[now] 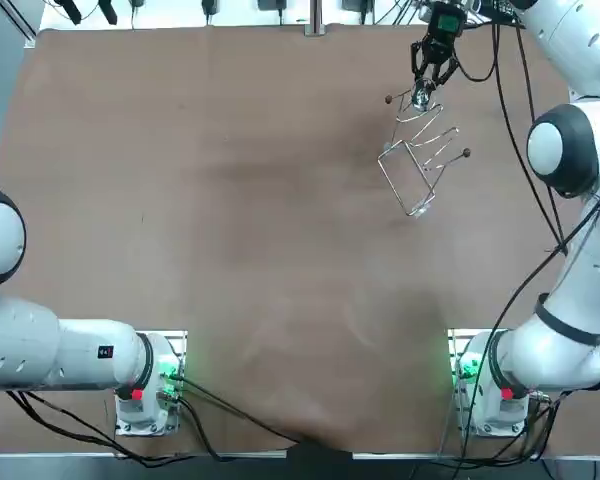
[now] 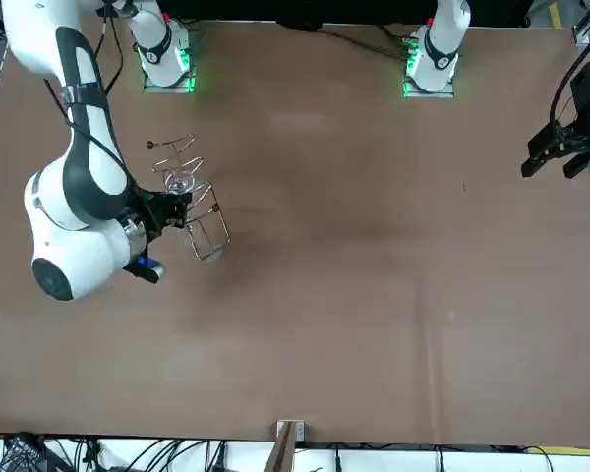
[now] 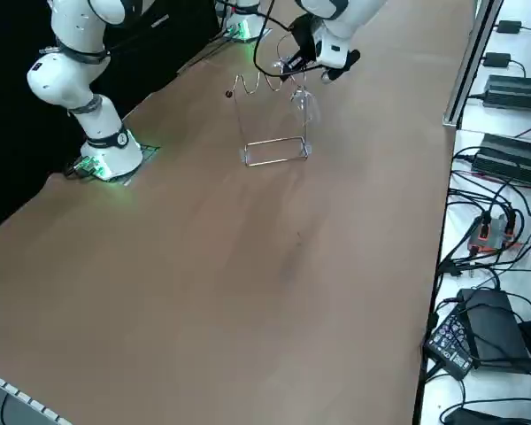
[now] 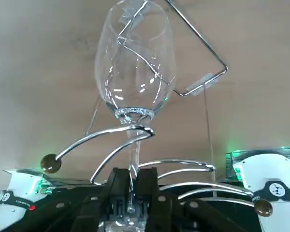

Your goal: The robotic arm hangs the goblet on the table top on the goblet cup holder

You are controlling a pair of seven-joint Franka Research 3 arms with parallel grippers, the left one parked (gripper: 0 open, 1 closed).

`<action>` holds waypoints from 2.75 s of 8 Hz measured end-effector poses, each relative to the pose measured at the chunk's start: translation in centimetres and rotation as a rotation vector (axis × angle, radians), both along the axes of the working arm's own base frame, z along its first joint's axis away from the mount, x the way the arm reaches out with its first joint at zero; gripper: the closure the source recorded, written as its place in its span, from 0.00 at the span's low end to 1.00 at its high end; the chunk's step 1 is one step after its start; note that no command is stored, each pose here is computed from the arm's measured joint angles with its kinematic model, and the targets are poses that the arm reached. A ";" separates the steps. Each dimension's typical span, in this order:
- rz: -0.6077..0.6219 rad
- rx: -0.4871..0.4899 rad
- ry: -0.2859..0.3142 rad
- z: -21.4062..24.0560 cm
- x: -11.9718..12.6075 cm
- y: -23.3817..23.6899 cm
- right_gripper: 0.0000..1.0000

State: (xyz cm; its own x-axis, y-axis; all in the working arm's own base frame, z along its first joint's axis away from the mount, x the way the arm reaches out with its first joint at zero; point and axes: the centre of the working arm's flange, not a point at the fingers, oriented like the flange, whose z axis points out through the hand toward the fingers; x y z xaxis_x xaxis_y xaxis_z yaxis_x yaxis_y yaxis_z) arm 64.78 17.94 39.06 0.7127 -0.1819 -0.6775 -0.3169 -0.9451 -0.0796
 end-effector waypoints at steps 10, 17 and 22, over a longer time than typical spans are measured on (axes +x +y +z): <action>0.008 -0.005 0.019 -1.8 0.1 0.1 0.73; -0.003 -0.020 -0.014 -1.1 0.7 -1.3 0.00; -0.020 -0.020 -0.093 2.2 1.6 -3.9 0.00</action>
State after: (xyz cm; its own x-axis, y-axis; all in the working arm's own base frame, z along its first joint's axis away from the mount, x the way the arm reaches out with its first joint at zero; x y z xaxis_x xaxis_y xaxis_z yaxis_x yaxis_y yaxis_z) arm 66.43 14.03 41.28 0.7683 -0.2094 -0.6049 -0.3275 -0.9405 -0.0904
